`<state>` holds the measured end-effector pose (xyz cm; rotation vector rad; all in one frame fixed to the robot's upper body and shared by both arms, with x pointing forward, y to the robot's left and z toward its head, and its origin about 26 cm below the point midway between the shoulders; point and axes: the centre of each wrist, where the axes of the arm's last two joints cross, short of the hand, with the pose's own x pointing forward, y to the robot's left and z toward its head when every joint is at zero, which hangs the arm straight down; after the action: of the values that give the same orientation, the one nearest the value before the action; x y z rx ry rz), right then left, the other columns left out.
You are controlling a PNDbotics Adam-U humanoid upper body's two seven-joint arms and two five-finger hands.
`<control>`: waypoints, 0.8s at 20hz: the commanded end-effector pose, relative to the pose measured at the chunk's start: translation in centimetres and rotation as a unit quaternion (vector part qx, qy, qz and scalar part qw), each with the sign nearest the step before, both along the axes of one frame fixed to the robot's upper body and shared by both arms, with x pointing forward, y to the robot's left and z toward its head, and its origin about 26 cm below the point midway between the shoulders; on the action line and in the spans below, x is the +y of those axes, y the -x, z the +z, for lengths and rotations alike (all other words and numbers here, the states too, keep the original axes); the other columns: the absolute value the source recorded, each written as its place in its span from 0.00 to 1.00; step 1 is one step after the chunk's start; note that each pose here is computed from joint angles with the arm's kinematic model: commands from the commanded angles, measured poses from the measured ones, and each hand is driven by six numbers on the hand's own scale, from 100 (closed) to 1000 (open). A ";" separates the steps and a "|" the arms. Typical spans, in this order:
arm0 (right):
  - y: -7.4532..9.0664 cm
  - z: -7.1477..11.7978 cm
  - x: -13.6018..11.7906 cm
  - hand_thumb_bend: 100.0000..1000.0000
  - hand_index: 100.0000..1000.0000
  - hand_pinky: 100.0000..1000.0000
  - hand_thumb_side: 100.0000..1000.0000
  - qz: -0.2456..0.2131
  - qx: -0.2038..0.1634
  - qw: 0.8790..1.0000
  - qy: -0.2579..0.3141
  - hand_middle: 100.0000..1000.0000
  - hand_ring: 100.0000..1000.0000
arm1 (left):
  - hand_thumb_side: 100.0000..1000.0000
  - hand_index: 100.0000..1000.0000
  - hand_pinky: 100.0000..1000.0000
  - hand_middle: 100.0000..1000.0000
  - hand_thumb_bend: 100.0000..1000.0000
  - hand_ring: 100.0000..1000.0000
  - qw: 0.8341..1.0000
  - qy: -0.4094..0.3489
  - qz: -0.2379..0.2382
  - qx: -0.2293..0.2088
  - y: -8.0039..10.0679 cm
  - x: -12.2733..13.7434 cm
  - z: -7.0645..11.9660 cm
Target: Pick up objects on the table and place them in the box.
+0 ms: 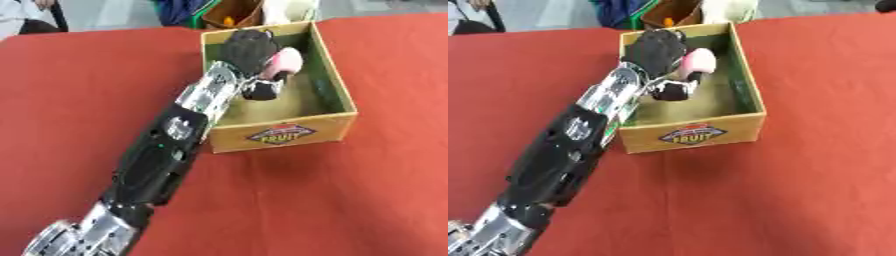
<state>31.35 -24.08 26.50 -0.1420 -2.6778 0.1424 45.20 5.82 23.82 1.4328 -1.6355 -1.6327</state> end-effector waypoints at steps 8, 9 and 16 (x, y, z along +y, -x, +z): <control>0.4 0.6 -0.2 0.00 0.76 0.48 0.37 -0.003 -0.012 1.000 -0.001 0.52 0.60 | 0.78 0.96 0.55 0.82 0.60 0.84 0.996 -0.023 0.081 -0.022 0.3 0.5 2.2; 0.4 0.5 -0.2 0.00 0.76 0.48 0.37 -0.003 -0.012 1.000 -0.001 0.52 0.60 | 0.81 0.97 0.56 0.83 0.67 0.84 0.996 -0.022 0.086 -0.030 0.4 0.5 2.3; 0.4 0.3 -0.4 0.00 0.76 0.48 0.37 -0.008 -0.008 1.000 0.000 0.52 0.60 | 0.95 0.98 0.57 0.80 1.00 0.82 0.994 0.004 0.090 -0.058 1.0 0.8 2.9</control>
<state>31.31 -24.25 26.09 -0.1497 -2.6636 0.1350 44.43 6.22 25.13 1.6032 -1.4873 -1.5152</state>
